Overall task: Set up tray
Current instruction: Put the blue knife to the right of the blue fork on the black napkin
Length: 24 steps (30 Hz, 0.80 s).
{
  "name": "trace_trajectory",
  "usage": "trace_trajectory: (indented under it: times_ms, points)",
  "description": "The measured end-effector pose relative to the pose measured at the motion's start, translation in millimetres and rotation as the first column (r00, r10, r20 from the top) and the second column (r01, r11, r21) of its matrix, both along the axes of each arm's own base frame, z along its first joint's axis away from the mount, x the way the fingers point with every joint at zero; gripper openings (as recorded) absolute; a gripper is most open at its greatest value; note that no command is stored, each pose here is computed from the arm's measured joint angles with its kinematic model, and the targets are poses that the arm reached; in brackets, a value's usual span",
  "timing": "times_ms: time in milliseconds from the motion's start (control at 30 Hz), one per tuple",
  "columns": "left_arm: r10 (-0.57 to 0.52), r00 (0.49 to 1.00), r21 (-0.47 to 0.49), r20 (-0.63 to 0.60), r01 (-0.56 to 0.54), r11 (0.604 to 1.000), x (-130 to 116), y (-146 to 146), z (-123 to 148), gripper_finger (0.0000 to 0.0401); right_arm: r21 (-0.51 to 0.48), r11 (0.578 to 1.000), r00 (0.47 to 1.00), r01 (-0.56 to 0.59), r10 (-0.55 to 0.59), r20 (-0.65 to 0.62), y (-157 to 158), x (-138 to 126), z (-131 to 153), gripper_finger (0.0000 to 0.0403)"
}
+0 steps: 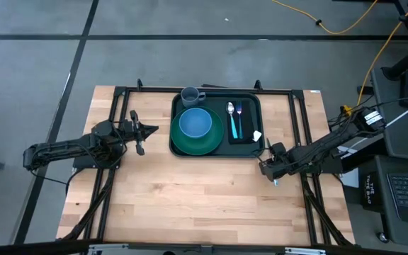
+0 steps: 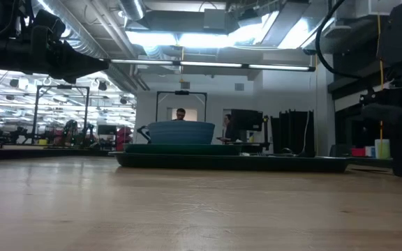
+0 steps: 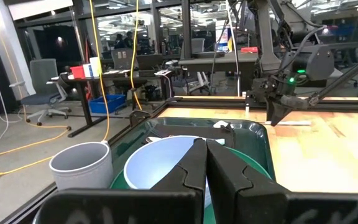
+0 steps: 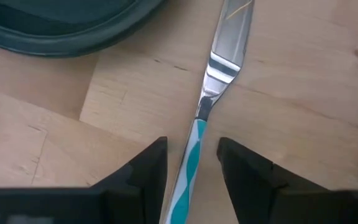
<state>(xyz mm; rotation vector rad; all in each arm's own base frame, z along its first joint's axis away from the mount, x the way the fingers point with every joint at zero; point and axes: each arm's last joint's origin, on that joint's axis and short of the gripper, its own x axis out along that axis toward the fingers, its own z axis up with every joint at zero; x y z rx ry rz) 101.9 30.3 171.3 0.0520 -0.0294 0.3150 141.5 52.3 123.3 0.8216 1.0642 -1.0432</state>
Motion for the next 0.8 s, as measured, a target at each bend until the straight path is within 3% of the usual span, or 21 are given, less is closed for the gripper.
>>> trace_trajectory:
  times_ms: [467, 800]
  points:
    - [0.001, 1.000, 0.007, -0.002, -0.001, 1.000, 0.0, 0.0, 0.0, 0.0003, 0.018, 1.000, 1.000, 0.017, -0.017, -0.020, -2.4, -0.3, -0.6, 0.0095]
    - [0.003, 1.000, 0.049, -0.017, -0.002, 0.999, 0.0, 0.0, -0.2, 0.0003, 0.024, 0.995, 0.995, 0.101, -0.100, -0.029, -3.2, -3.0, -0.7, 0.0049]
